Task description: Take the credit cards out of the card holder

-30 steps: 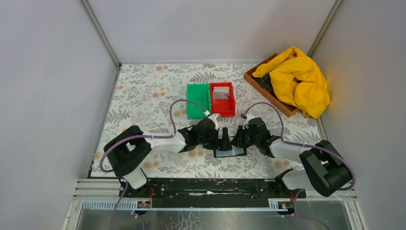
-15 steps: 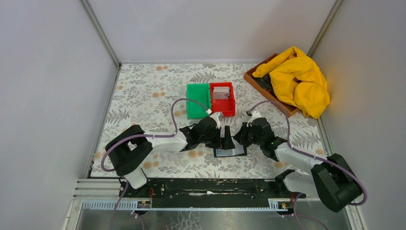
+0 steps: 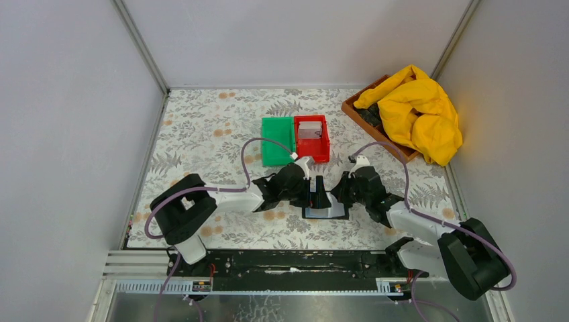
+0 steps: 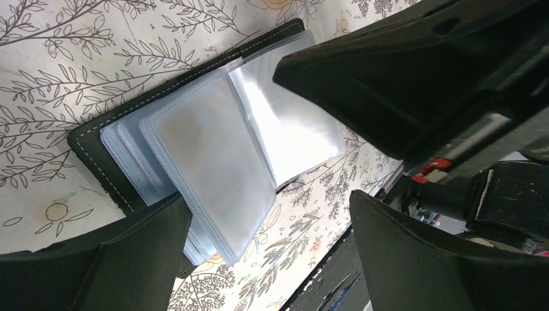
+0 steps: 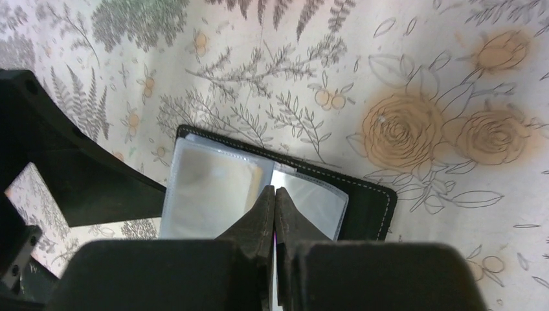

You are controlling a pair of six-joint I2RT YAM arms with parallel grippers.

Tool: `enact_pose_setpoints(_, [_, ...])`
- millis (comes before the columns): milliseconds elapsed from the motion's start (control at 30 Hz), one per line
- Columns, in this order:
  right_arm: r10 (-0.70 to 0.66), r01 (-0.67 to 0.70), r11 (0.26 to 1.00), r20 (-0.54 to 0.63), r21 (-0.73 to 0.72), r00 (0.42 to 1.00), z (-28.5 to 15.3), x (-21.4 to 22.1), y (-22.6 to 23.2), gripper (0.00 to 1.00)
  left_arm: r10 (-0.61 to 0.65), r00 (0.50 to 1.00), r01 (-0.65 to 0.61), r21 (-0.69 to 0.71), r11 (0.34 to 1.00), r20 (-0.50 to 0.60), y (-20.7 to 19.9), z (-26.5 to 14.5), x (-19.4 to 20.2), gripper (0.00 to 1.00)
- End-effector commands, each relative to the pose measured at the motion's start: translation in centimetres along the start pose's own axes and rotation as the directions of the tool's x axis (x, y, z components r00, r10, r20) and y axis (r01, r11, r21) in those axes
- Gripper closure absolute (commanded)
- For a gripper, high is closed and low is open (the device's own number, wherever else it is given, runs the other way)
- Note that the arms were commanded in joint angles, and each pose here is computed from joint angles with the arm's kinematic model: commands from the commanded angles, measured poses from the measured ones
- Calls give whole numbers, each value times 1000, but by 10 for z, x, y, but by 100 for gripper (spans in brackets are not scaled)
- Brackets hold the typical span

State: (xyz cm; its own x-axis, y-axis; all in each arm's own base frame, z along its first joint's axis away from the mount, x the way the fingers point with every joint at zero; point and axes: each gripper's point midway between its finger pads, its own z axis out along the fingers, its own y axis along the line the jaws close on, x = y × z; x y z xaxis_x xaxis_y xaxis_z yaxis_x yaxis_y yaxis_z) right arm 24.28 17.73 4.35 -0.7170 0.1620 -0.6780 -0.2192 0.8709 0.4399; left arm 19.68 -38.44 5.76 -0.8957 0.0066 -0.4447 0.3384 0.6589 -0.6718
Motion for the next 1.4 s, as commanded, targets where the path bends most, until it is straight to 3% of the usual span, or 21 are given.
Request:
enact_pose_setpoints(0, [2, -4, 999, -41, -43, 999, 7, 4, 8, 100, 33, 998, -35, 37, 999, 52, -19, -10, -15, 3])
enact_pose_setpoints(233, [1, -5, 998, -68, -61, 998, 9, 9, 11, 100, 64, 996, -61, -60, 996, 62, -1, -25, -13, 2])
enact_pose_setpoints(733, [6, -12, 998, -85, -68, 996, 12, 13, 11, 100, 14, 999, -15, 29, 999, 37, -9, -10, -4, 2])
enact_pose_setpoints(1367, [7, -13, 998, -90, -68, 996, 12, 14, 11, 100, 5, 1000, -6, 45, 999, 19, -13, 0, -5, 2])
